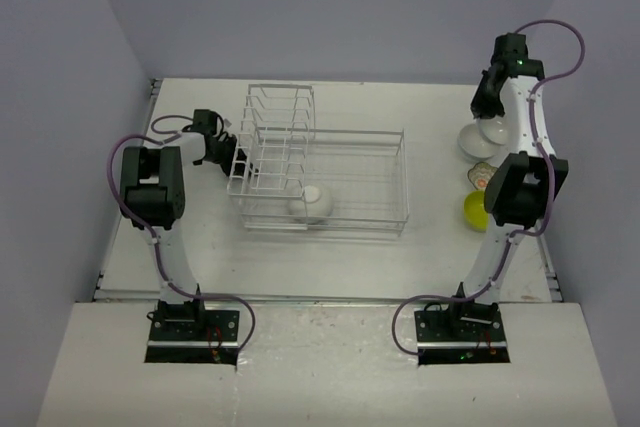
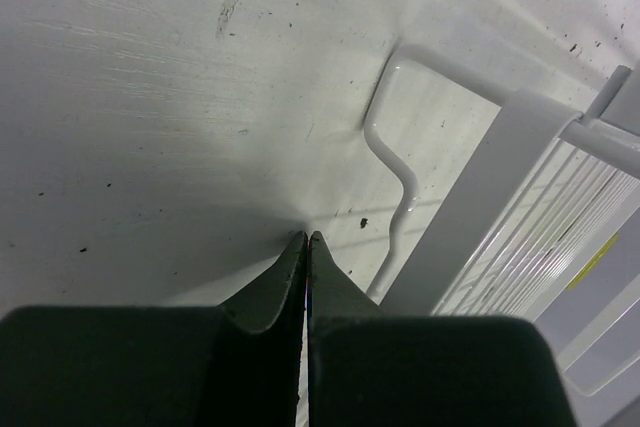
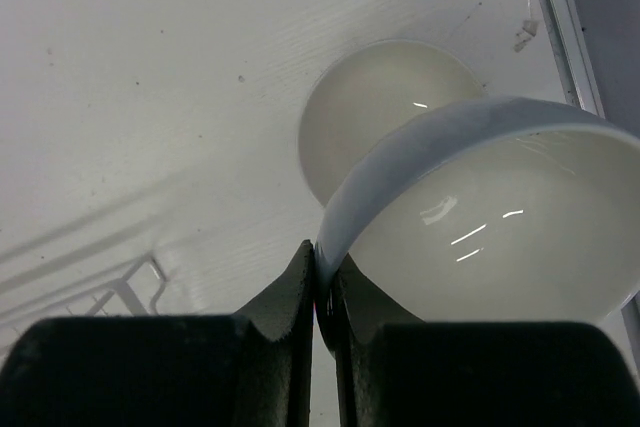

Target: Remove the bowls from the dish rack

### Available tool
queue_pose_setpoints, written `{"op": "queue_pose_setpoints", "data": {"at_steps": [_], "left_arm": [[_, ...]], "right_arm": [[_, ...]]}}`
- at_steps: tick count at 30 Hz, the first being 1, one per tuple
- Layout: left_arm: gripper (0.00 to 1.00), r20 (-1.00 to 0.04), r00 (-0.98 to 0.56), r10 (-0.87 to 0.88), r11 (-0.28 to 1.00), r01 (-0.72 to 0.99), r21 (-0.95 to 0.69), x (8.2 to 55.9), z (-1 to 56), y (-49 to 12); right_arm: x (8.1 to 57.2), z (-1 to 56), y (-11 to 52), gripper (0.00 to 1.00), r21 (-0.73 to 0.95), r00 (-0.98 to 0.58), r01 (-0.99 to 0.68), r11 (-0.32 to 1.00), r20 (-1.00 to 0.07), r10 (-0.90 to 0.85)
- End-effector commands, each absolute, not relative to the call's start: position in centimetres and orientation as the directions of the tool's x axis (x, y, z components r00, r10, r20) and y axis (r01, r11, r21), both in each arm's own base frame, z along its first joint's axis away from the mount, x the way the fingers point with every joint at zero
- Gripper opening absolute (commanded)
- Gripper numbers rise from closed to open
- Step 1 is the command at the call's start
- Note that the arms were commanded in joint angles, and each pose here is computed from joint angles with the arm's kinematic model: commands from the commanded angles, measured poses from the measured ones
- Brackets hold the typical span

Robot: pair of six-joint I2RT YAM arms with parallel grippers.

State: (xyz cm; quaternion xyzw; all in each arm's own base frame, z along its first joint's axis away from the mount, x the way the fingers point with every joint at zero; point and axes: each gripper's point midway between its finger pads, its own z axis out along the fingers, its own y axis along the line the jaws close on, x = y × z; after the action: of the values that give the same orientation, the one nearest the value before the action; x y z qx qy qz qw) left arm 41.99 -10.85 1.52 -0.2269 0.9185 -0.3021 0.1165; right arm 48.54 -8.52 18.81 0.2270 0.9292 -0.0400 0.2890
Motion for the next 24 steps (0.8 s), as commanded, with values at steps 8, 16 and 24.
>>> {"op": "queue_pose_setpoints", "data": {"at_steps": [8,16,24], "left_arm": [[0.00,-0.078,-0.870,-0.487,0.690,-0.328,-0.646,42.8,1.6,-11.4],[0.00,-0.078,-0.869,-0.488,0.685,-0.327,-0.651,43.3,1.8,-11.5],[0.00,-0.079,-0.871,-0.485,0.689,-0.325,-0.648,43.4,1.9,-11.5]], "right_arm": [[49.8,16.7,-9.0,0.00,0.005,-0.752,0.424,0.906,-0.556,0.355],[50.7,14.2,-8.8,0.00,0.000,-0.781,0.392,0.920,-0.528,0.333],[52.0,12.0,-8.0,0.00,0.028,-0.800,0.363,0.931,-0.502,0.327]]}}
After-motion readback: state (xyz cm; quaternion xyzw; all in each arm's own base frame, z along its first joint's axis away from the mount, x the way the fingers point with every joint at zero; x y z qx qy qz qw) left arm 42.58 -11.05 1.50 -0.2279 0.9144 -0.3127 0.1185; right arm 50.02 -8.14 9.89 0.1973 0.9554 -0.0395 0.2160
